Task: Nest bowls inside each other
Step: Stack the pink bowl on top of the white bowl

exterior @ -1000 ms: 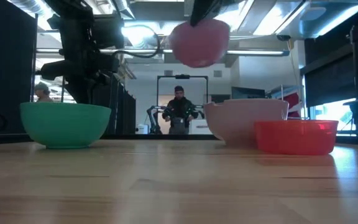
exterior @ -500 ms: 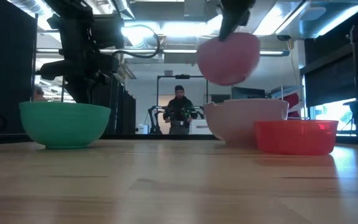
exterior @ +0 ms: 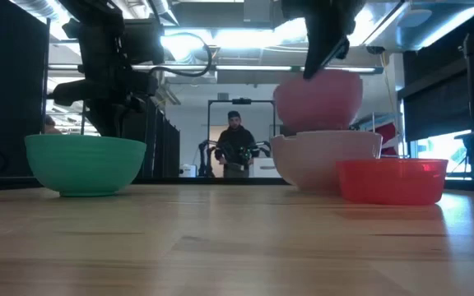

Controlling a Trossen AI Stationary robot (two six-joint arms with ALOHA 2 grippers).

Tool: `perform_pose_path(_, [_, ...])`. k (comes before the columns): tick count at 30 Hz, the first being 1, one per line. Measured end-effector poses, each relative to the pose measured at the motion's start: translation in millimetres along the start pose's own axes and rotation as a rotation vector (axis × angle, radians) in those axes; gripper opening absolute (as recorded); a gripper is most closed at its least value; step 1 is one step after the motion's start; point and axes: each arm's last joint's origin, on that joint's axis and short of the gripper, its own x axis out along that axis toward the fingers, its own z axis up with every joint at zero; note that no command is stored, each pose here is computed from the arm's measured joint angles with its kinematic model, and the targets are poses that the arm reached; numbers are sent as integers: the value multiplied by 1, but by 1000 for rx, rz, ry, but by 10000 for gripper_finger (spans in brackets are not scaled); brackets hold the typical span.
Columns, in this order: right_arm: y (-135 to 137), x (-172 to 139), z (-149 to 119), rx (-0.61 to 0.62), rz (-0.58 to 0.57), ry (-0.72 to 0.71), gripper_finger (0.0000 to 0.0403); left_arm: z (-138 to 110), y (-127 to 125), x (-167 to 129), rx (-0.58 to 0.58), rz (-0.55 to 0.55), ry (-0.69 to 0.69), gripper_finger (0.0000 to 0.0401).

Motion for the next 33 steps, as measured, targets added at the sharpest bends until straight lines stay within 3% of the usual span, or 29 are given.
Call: perform_pose_path(33, [-21, 45, -31, 91, 14, -10, 0, -1, -1, 0, -2, -4, 11, 0])
